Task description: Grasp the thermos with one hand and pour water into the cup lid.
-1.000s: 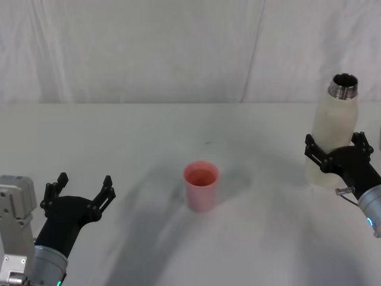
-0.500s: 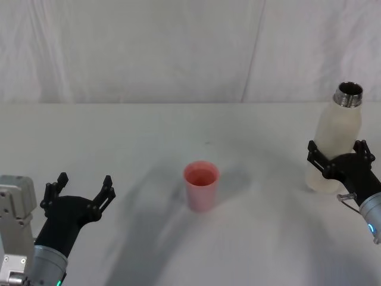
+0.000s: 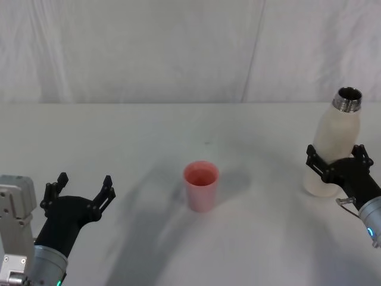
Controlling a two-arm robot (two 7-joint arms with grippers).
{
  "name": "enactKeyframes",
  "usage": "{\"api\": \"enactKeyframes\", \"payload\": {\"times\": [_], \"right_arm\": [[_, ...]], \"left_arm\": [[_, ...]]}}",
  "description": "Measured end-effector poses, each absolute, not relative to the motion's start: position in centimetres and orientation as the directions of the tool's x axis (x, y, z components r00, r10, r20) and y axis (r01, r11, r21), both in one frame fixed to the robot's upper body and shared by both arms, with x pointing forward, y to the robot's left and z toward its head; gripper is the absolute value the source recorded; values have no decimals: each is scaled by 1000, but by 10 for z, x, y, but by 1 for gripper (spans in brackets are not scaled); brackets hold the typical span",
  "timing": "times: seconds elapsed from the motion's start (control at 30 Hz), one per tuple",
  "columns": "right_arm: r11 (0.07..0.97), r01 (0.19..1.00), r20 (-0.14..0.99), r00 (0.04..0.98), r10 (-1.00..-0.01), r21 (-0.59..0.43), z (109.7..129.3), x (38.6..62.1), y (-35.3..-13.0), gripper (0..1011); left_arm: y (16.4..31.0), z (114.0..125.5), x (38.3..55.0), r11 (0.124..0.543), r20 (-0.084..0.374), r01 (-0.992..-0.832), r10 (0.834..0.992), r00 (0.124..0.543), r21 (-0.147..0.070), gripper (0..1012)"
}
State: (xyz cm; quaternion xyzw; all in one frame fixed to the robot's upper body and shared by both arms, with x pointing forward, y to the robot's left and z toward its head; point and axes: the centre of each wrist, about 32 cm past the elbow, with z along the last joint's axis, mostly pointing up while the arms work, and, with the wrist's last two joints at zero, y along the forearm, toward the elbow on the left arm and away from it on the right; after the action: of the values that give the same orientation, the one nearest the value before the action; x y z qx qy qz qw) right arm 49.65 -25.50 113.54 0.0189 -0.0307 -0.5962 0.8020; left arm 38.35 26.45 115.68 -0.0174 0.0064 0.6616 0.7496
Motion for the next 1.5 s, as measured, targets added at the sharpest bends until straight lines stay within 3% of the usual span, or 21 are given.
{"api": "enactKeyframes", "payload": {"times": [1.5], "right_arm": [[290,955,28,289,-957,58,1130,498,-257,950]], "left_arm": [[265,1157,384,124,-33,-992,992,125,-17,1001]]}}
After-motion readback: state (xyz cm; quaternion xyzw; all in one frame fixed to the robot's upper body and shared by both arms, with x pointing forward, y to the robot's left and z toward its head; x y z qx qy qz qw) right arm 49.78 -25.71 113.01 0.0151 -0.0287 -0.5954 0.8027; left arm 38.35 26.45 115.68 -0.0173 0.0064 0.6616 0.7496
